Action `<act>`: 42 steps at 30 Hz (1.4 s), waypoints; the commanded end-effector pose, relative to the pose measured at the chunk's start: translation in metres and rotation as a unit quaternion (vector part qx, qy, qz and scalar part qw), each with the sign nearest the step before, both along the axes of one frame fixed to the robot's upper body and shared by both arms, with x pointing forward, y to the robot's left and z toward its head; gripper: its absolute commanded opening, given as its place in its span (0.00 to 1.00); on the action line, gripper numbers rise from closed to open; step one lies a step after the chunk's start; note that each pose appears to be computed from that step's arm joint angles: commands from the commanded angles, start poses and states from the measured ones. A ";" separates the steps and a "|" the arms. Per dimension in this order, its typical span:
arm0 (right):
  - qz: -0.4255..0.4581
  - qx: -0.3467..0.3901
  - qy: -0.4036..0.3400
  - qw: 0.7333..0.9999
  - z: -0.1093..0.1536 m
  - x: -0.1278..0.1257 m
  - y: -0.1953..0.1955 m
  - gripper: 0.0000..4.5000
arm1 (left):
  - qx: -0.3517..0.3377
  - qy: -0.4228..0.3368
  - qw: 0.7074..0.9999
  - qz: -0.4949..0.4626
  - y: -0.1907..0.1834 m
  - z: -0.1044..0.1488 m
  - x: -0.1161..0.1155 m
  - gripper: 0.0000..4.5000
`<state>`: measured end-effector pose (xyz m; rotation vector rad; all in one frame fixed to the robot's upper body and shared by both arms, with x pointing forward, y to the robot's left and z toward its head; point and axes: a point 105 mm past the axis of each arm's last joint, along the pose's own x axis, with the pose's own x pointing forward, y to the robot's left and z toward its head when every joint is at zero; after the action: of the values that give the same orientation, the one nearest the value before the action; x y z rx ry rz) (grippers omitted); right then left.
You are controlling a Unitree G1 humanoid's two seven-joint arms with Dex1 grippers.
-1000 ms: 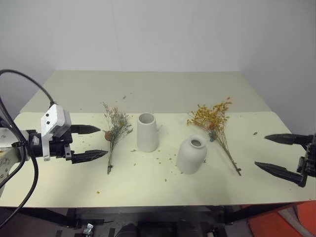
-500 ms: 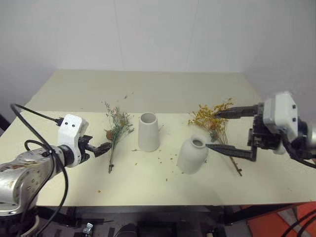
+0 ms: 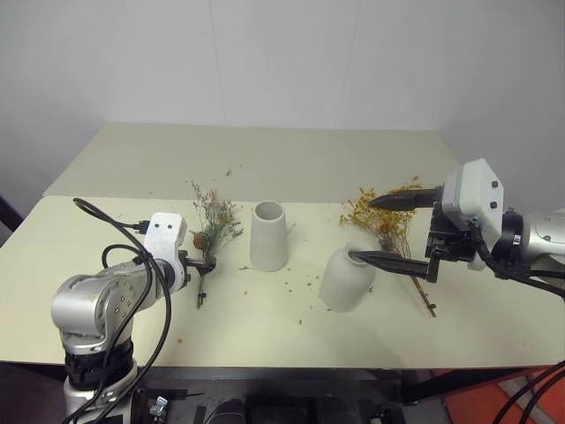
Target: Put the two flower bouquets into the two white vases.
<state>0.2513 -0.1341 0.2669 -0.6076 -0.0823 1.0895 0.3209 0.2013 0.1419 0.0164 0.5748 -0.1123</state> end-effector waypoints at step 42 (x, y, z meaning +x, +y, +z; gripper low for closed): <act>0.006 0.018 -0.041 0.999 0.007 0.001 0.006 1.00 | -0.246 -0.433 0.867 -0.019 0.027 0.208 0.051 0.00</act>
<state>0.2502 -0.1299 0.2656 -0.5879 -0.1208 1.0965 0.3762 0.2320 0.3307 -0.3141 -0.2647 -0.1485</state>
